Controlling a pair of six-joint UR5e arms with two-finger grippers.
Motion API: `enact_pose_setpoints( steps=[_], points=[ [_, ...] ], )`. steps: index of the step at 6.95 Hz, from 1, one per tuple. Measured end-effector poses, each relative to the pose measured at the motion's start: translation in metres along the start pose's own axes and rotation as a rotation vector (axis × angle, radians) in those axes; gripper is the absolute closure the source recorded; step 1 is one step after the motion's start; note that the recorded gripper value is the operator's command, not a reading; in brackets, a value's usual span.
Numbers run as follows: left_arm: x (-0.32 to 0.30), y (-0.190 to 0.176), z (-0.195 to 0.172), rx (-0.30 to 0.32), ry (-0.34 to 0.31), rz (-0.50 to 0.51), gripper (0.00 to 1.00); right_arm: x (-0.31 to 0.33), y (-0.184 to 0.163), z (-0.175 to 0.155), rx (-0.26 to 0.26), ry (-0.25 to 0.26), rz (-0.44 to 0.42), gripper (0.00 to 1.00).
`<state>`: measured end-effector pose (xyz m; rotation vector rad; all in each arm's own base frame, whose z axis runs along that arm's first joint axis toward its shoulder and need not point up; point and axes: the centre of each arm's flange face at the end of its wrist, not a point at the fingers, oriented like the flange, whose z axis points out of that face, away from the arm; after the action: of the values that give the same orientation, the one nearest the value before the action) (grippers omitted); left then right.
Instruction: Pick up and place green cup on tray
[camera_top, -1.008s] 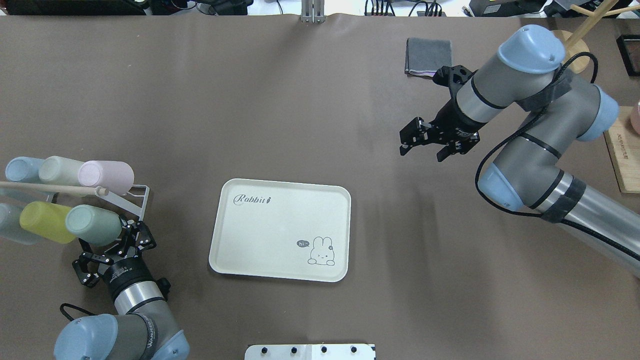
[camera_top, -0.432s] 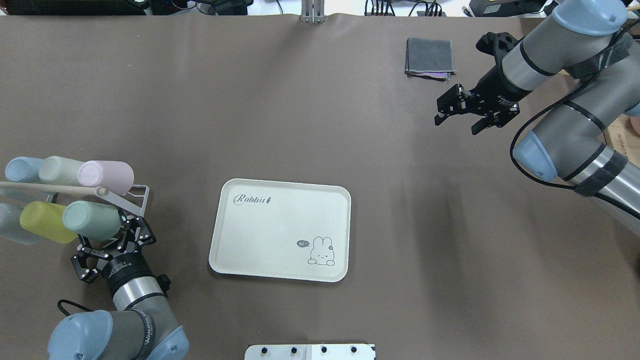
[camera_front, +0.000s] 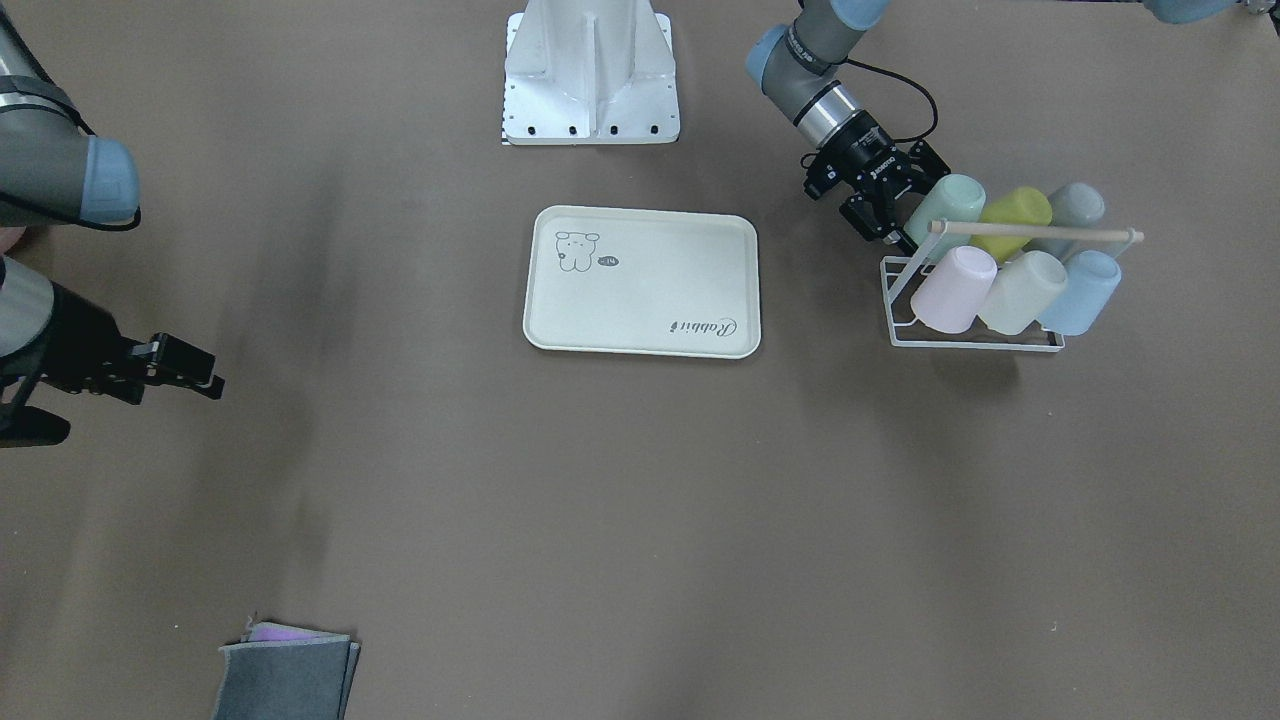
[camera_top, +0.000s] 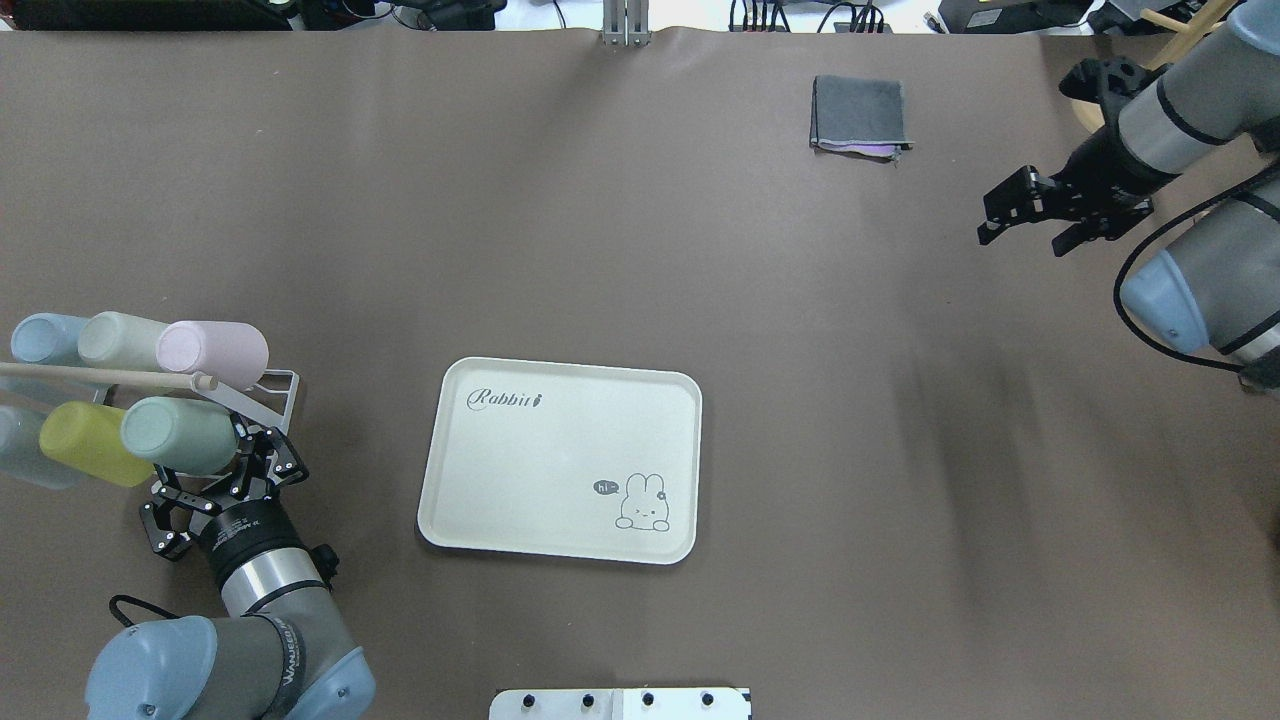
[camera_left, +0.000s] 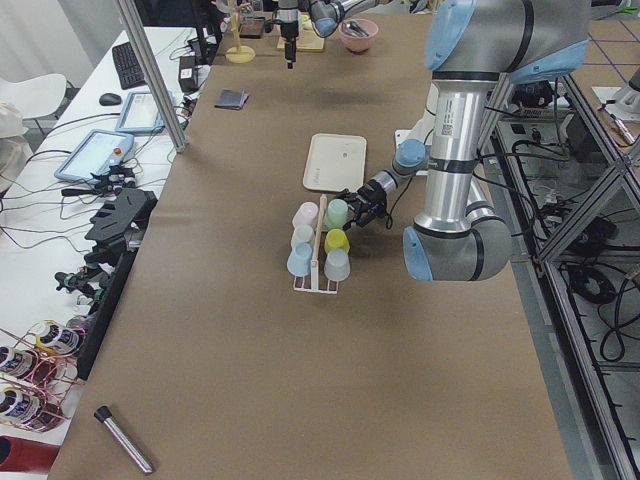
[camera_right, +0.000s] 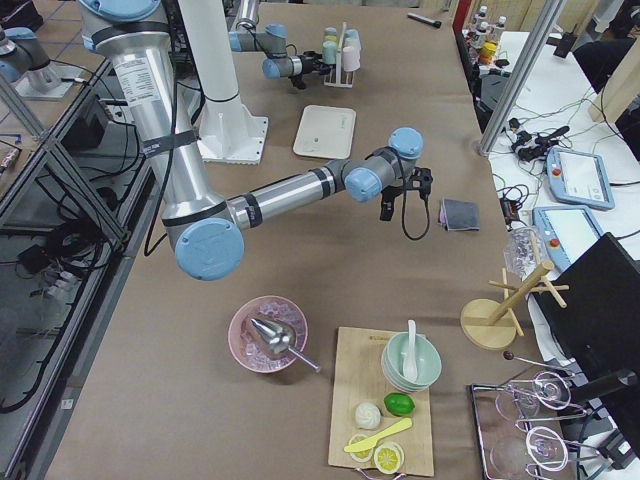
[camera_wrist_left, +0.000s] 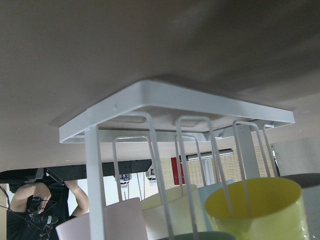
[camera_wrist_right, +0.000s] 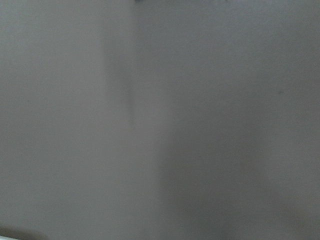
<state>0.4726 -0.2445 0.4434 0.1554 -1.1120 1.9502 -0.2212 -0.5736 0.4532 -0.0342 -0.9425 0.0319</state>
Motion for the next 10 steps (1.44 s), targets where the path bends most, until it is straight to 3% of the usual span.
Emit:
enact_pose_setpoints(
  steps=[3,7,10],
  points=[
    [0.001,0.009,-0.002,0.012,-0.003,-0.022,0.21,0.115,-0.007,-0.042,-0.051,0.103,-0.07,0.0],
    [0.003,0.03,-0.009,0.038,-0.01,-0.057,0.2,0.213,0.023,-0.093,-0.139,0.226,-0.166,0.0],
    [0.004,0.046,-0.015,0.041,-0.008,-0.058,0.21,0.25,0.062,-0.087,-0.213,0.239,-0.248,0.0]
  ],
)
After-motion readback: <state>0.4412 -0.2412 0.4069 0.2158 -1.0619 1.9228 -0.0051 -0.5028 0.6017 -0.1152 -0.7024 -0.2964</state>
